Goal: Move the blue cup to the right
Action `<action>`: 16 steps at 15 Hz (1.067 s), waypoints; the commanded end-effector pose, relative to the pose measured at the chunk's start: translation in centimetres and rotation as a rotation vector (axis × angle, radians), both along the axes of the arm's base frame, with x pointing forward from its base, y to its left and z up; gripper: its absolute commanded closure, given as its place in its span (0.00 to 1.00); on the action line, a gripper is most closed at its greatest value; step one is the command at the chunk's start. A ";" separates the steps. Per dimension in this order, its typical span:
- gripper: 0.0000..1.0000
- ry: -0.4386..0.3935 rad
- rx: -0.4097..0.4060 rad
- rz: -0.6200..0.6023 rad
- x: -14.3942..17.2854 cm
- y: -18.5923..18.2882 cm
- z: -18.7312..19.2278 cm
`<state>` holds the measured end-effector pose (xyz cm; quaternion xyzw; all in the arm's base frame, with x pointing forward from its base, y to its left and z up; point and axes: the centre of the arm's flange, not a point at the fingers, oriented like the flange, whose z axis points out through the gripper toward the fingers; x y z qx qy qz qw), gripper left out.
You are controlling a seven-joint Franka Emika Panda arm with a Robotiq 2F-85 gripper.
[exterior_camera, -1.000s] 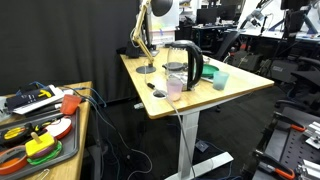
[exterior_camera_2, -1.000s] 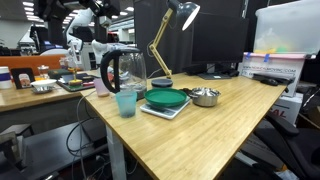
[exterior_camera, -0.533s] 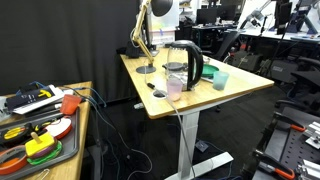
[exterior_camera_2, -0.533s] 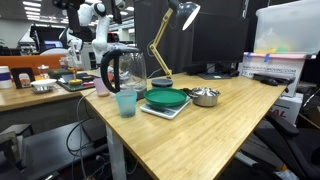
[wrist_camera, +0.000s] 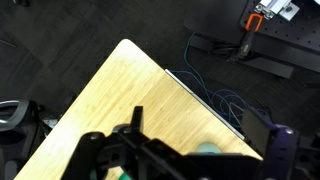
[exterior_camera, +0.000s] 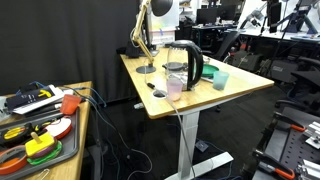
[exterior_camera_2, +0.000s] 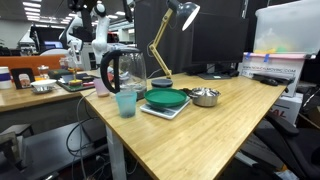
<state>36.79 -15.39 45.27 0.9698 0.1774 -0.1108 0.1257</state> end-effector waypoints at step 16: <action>0.00 -0.097 0.099 0.109 6.2 1.4 3.1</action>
